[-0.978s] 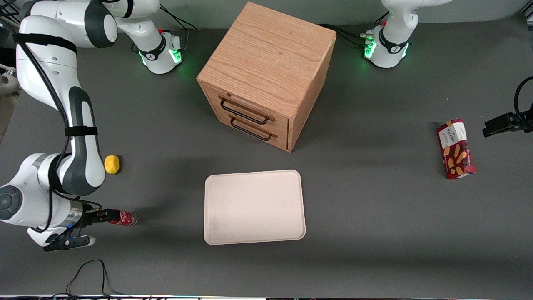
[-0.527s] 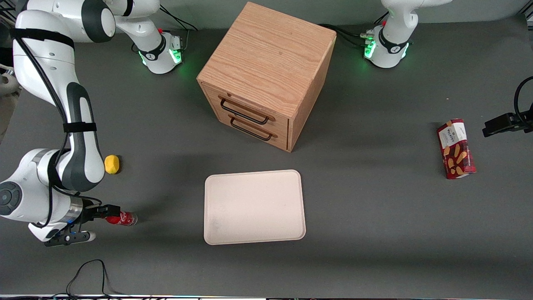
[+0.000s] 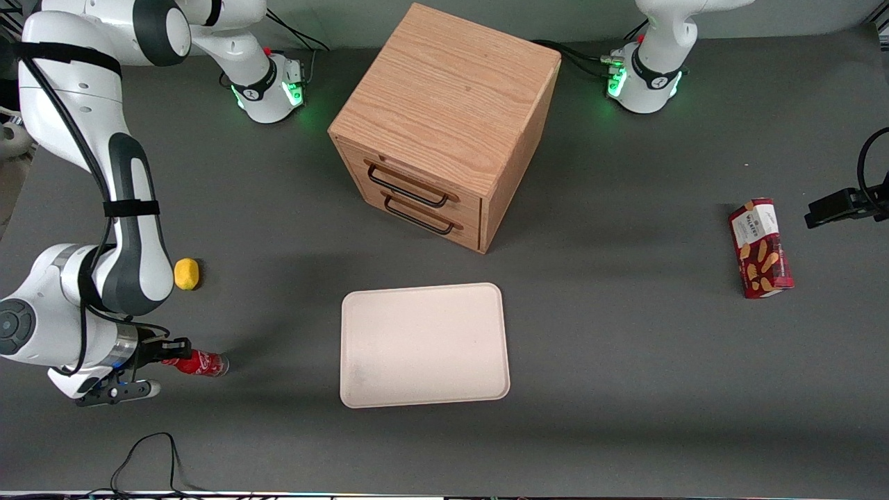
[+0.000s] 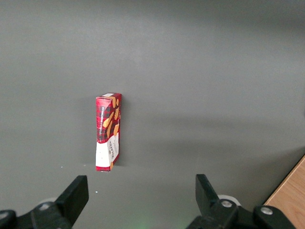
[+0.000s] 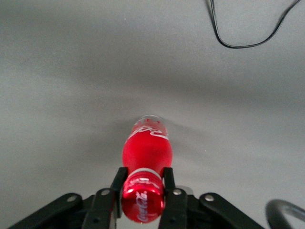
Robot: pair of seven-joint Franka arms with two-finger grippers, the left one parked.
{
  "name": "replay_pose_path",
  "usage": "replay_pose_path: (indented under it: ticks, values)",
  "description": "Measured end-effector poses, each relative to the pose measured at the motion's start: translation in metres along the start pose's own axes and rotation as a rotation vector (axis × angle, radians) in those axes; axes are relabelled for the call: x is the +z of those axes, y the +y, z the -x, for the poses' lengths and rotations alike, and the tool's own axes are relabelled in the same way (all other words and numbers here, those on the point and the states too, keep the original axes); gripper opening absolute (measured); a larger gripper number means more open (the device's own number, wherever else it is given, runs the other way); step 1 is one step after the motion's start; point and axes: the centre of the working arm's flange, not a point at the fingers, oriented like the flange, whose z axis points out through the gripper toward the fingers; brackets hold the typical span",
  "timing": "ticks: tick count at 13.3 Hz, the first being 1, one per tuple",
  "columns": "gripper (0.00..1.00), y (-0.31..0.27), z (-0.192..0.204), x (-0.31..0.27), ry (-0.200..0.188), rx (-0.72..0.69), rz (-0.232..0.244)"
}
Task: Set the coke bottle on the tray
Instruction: 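Close the right gripper on the bottle's cap end and lift it, then carry the held bottle over the white tray and lower it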
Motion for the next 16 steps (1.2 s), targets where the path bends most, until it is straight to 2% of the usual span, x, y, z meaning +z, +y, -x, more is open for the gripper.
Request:
replay_pose_path:
  ticks: [2, 5, 6, 9, 11, 13, 16]
  values:
    - [0.34, -0.001, -0.001, -0.001, 0.004, -0.004, 0.001]
    - [0.34, -0.01, -0.006, -0.03, 0.033, -0.023, 0.009]
    - [0.34, -0.016, -0.006, -0.052, 0.028, -0.033, 0.004]
    - [0.34, -0.034, 0.007, -0.144, -0.041, -0.062, -0.03]
    - [0.34, -0.049, 0.019, -0.196, -0.069, -0.079, -0.049]
    - [0.34, -0.071, 0.025, -0.226, -0.074, -0.085, -0.065]
    - [0.34, -0.12, 0.024, -0.243, -0.049, -0.061, -0.104]
